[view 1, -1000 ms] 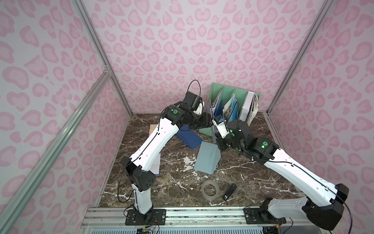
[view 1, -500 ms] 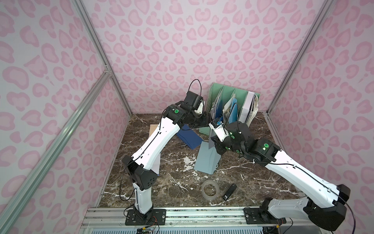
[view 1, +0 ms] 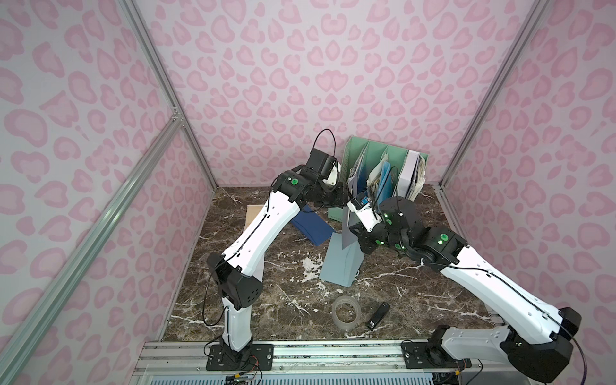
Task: Take the letter paper out of the envelope
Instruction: Take out the letter paper from the envelope.
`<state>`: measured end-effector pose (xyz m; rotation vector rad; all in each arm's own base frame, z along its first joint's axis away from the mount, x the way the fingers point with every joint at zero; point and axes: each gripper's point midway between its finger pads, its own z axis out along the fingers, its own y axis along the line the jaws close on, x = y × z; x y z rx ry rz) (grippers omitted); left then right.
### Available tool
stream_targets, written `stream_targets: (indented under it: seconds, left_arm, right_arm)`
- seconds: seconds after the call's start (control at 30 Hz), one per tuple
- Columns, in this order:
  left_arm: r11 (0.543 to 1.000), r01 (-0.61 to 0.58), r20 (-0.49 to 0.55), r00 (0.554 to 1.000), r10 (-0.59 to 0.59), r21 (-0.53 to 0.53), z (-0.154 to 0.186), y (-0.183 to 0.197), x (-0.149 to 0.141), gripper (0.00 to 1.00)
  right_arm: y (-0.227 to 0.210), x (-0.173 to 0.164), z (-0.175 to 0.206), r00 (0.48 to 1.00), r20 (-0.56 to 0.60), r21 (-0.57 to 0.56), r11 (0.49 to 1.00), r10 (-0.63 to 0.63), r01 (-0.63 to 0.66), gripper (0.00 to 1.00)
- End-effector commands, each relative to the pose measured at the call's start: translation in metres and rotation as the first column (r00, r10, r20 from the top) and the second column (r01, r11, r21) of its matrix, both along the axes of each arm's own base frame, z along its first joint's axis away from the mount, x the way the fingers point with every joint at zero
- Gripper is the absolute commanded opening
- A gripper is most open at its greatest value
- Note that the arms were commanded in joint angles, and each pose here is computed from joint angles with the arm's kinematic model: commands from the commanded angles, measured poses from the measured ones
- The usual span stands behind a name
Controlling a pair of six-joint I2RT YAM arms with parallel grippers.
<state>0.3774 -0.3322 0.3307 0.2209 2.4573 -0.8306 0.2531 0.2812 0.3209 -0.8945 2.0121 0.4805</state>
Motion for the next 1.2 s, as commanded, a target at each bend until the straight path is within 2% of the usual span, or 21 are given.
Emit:
stream_targets:
  seconds: [0.0,0.27,0.57,0.7,0.93,1.17]
  left_arm:
    - [0.998,0.001,-0.020,1.000,0.000,0.069,-0.009,0.008,-0.003,0.45]
    - [0.995,0.006,-0.023,1.000,-0.004,0.097,-0.011,0.011,-0.006,0.38]
    - [0.996,0.003,-0.028,1.000,0.000,0.092,-0.012,0.010,-0.005,0.11]
    - [0.997,0.005,-0.031,1.000,-0.002,0.083,-0.011,0.009,-0.006,0.06]
    - [0.997,0.016,-0.055,0.998,-0.012,0.078,-0.013,0.009,-0.012,0.00]
    - [0.998,0.005,-0.081,0.997,0.000,0.064,-0.014,0.012,-0.019,0.00]
  right_arm:
    - [0.001,0.003,0.011,0.999,0.037,0.008,1.000,0.005,-0.005,0.00]
    - [-0.002,0.007,0.008,0.999,0.050,-0.049,0.999,-0.009,0.011,0.00]
    - [0.004,0.007,0.004,0.998,0.068,-0.076,0.997,-0.019,0.024,0.00]
    - [0.001,0.009,-0.003,0.998,0.058,-0.100,0.994,-0.038,0.043,0.00]
    - [-0.001,0.013,-0.021,0.998,0.021,-0.142,0.988,-0.064,0.066,0.00]
    - [-0.011,0.020,-0.038,0.993,-0.012,-0.183,0.977,-0.117,0.113,0.00]
